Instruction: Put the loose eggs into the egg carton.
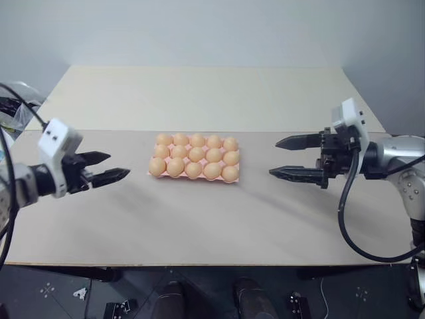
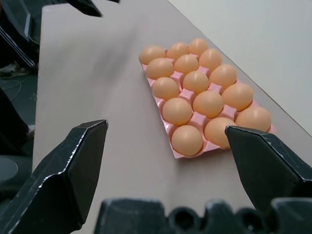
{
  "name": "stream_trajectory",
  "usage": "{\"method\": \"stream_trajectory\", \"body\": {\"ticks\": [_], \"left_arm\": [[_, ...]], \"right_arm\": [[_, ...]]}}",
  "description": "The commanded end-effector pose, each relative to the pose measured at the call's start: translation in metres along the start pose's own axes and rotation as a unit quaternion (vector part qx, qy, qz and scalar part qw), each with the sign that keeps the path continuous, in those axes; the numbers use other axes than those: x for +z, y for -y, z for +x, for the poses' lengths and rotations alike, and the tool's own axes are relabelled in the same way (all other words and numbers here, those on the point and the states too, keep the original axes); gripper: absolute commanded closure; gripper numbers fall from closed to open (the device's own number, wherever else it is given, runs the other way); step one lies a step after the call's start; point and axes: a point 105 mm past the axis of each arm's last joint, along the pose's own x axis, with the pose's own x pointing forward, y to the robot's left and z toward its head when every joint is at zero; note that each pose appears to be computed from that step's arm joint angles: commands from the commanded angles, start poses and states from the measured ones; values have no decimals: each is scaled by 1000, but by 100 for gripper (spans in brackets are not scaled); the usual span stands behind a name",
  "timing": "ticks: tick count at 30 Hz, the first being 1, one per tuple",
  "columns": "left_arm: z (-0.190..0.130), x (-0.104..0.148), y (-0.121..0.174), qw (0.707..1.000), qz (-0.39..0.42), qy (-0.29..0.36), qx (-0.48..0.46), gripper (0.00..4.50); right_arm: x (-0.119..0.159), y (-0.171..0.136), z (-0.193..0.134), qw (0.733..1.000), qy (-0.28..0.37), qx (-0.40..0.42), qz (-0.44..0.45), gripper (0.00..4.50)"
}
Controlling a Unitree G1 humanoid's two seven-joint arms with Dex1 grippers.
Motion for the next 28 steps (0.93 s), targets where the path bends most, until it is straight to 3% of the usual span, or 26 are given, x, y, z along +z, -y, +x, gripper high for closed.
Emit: {"method": "stream_trajectory", "body": {"ticks": [1, 2, 4, 5, 14, 21, 24, 28], "left_arm": [[-18, 5, 5, 997, 43, 51, -34, 59], [-19, 2, 9, 997, 39, 53, -50, 59], [-22, 0, 17, 995, 30, 60, -80, 5], [-23, -1, 19, 994, 27, 63, -90, 2], [-26, -7, 27, 989, 49, 58, -124, 2], [-23, 4, 27, 990, 20, 93, -108, 2], [-19, -3, 35, 990, 19, 90, -110, 2], [-21, 6, 34, 990, 25, 90, -106, 2]], "right_arm": [[-10, 2, -6, 998, -35, -16, -39, 0], [-14, 3, -7, 998, -41, -18, -35, 0], [-19, 4, -9, 998, -48, -21, -28, 0], [-21, 5, -10, 998, -51, -22, -26, 0], [-31, 13, -7, 997, -63, -43, -24, 0], [-24, 4, 0, 998, -48, -43, -27, 0], [-26, -4, 3, 998, -45, -27, -32, 0], [-12, 0, 6, 998, -29, -32, -48, 0]]}}
